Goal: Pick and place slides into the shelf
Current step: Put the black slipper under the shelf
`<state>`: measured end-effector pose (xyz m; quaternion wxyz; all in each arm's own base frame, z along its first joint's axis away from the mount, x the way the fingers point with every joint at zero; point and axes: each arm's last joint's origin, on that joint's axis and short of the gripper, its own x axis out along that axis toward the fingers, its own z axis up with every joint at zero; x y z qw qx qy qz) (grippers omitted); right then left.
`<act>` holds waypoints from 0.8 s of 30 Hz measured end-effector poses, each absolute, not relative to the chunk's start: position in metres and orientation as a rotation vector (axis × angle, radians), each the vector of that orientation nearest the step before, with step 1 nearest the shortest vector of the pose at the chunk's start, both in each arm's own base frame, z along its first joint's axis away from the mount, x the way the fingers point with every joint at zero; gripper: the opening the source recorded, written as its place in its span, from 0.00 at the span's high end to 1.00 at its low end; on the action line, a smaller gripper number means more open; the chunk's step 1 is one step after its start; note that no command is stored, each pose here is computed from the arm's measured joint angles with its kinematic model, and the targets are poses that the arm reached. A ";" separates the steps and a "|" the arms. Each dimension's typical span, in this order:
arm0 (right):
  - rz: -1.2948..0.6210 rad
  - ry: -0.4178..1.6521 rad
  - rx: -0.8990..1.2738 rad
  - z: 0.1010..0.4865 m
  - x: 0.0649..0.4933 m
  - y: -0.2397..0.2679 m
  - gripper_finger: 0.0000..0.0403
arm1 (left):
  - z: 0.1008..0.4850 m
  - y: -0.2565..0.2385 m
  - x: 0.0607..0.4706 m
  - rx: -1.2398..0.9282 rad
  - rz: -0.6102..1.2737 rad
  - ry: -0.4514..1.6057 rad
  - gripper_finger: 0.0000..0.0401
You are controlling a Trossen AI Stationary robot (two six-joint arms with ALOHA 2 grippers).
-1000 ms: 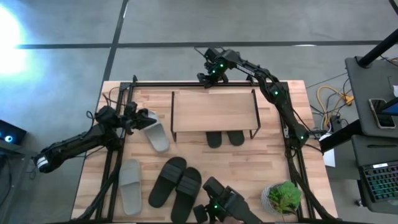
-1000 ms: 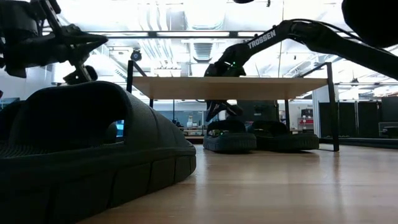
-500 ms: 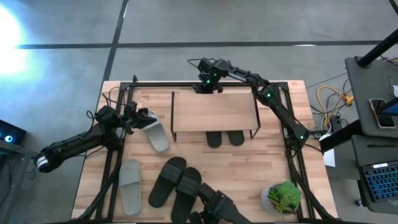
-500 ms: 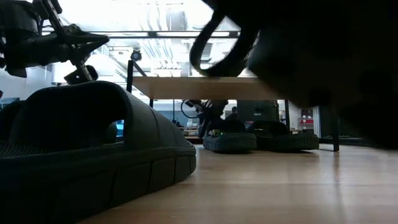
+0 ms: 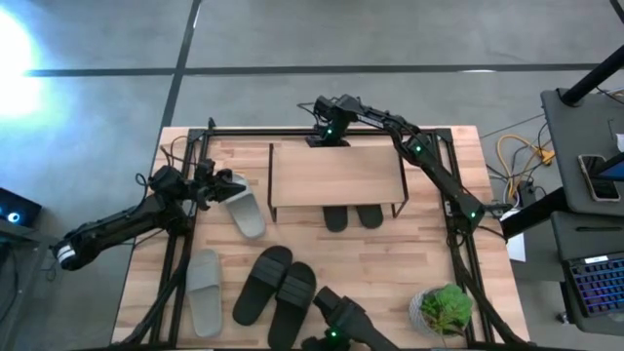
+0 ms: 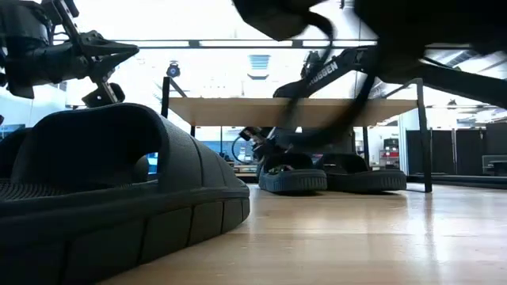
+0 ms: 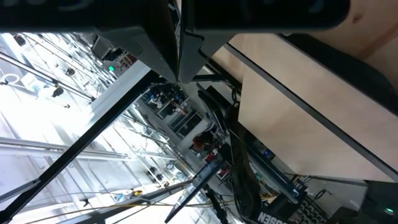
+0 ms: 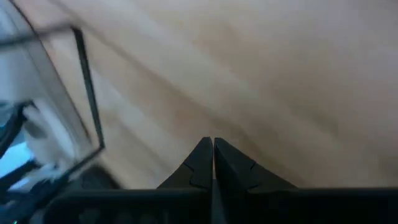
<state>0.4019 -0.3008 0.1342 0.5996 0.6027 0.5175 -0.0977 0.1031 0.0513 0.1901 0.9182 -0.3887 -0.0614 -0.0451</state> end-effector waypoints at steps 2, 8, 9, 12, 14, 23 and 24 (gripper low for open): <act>-0.219 1.277 1.416 0.136 0.394 -0.297 0.98 | 0.190 0.051 0.103 -0.798 -0.093 -0.126 1.00; -0.242 1.489 1.321 0.138 0.379 -0.285 0.98 | 0.190 0.051 0.103 -0.766 -0.091 -0.127 1.00; -0.272 1.503 1.288 0.138 0.379 -0.286 0.98 | 0.190 0.051 0.103 -0.766 -0.091 -0.127 1.00; -0.348 1.500 1.196 0.142 0.381 -0.291 0.98 | 0.190 0.051 0.103 -0.766 -0.091 -0.127 1.00; -0.431 1.463 1.115 0.147 0.384 -0.296 0.98 | 0.190 0.051 0.103 -0.766 -0.091 -0.128 1.00; -0.617 1.028 0.884 0.228 0.395 -0.310 0.98 | 0.190 0.051 0.103 -0.775 -0.094 -0.126 1.00; -0.636 0.987 0.841 0.242 0.394 -0.307 0.98 | 0.190 0.051 0.103 -0.781 -0.095 -0.126 1.00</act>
